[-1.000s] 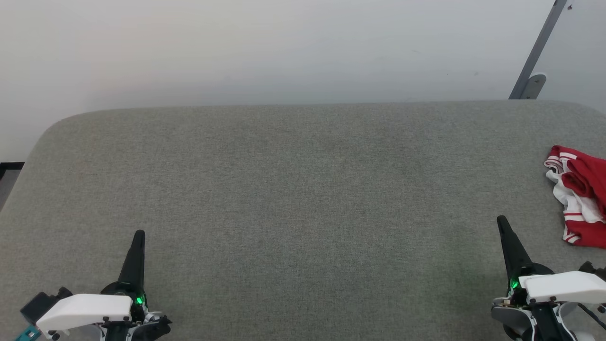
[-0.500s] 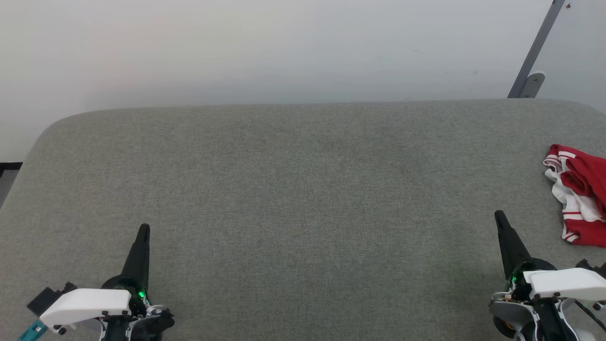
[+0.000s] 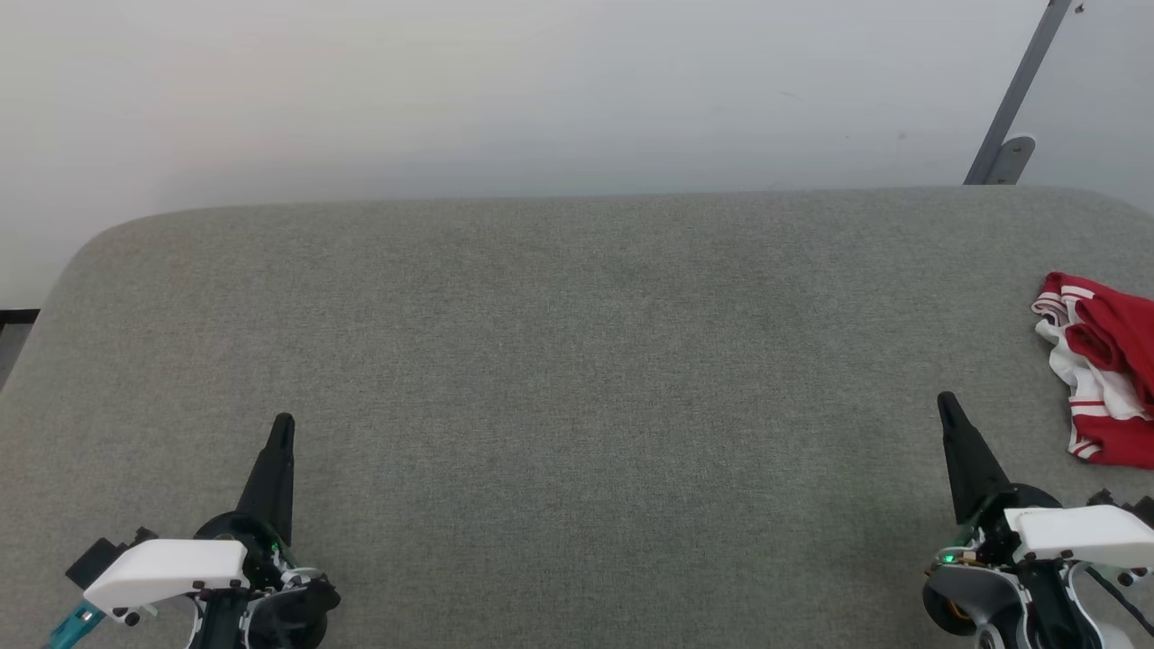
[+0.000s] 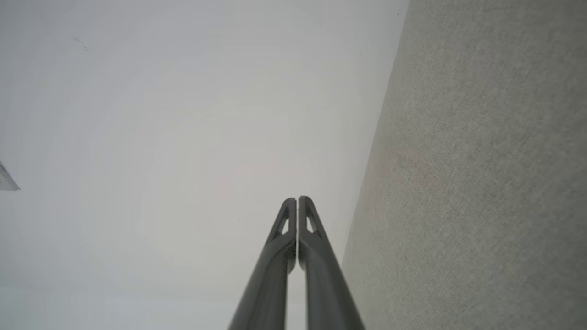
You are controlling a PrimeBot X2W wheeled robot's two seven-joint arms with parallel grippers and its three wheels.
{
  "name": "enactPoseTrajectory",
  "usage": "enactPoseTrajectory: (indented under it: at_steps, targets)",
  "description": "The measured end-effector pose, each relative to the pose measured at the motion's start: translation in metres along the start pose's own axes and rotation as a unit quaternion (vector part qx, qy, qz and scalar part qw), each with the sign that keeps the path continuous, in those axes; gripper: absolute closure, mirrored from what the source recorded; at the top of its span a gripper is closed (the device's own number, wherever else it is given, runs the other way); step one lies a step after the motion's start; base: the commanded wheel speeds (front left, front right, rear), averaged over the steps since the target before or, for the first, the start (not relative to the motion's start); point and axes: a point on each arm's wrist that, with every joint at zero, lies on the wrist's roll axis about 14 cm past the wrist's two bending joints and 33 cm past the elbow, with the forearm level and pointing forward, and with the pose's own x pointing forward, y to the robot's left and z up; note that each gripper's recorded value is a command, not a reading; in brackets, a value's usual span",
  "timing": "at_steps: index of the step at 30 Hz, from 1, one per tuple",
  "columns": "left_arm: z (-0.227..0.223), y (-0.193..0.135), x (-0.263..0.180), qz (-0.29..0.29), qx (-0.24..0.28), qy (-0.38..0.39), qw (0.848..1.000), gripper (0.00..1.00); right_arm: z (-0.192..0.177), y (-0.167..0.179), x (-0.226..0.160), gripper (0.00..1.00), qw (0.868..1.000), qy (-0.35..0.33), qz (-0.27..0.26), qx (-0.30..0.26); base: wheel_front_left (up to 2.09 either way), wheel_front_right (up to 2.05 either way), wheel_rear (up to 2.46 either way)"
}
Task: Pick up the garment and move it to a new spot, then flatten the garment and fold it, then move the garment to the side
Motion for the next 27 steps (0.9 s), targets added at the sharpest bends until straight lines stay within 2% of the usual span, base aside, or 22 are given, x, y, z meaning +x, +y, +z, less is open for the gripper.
enactPoseTrajectory:
  at_steps: [27]
  targets:
    - [-0.0009,-0.0006,0.0006,-0.001,-0.003,0.001,1.0,1.0,-0.0001,0.0021,0.0011,1.0,1.0,0.0,0.003,0.004,0.0,0.0,0.0]
